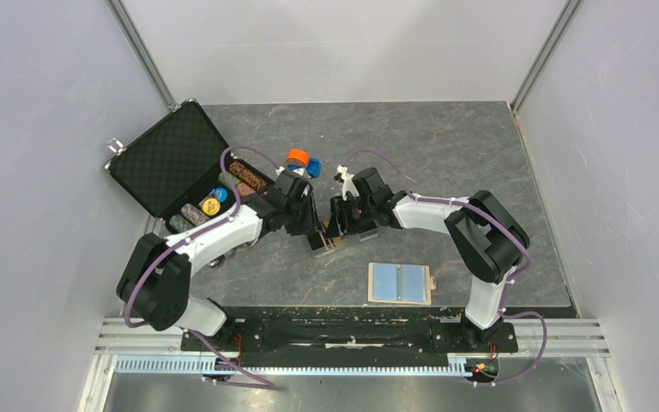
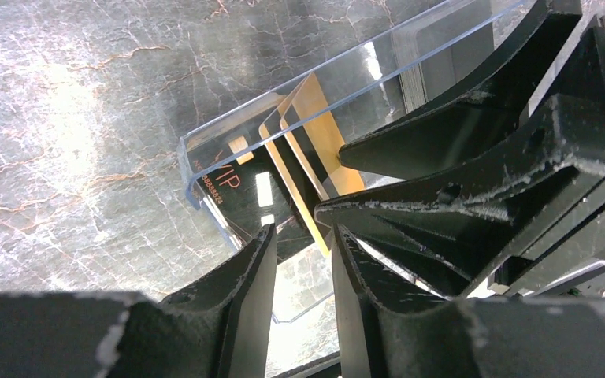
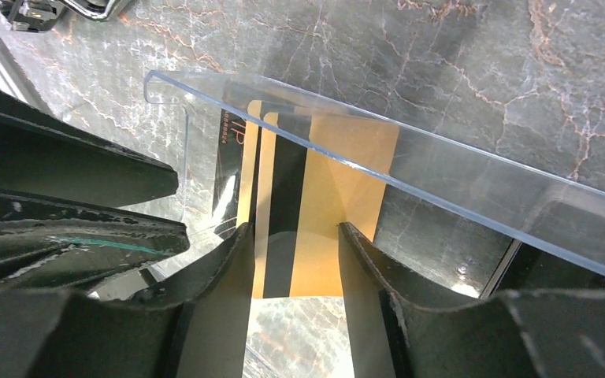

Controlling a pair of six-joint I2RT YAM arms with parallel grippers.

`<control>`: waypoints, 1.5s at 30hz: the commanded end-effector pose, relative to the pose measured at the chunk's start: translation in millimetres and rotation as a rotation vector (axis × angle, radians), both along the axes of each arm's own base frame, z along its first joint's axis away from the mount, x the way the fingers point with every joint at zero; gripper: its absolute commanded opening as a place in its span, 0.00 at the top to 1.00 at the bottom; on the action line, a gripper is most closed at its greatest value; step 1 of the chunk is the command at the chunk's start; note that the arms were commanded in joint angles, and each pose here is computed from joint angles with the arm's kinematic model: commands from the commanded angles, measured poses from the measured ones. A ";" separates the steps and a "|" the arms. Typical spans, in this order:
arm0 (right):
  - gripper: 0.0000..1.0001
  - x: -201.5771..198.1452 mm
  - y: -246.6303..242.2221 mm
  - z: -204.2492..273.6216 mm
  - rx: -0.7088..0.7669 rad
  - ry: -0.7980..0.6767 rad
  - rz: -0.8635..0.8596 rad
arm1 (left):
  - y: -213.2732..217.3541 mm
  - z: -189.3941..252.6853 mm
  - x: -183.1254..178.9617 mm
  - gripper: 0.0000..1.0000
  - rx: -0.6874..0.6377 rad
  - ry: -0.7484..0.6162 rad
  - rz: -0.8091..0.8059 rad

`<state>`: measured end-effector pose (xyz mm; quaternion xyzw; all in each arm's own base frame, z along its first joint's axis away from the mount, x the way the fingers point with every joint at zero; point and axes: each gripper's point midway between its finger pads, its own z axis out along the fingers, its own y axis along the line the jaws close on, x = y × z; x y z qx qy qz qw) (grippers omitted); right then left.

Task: Put the credit cards into the card holder
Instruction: Pick up the credit card from the storage box.

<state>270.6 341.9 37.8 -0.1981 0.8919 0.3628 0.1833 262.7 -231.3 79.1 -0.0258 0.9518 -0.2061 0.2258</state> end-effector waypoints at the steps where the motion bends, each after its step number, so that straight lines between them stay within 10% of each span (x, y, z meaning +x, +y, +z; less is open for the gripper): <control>1: 0.69 -25.9 -18.0 -24.8 -0.050 0.112 0.007 | 3.2 12.9 2.7 0.61 0.009 -0.049 -0.010; 45: 0.79 40.9 -76.2 6.1 -0.703 -0.356 0.014 | -0.4 1.8 0.4 0.58 0.027 -0.015 -0.034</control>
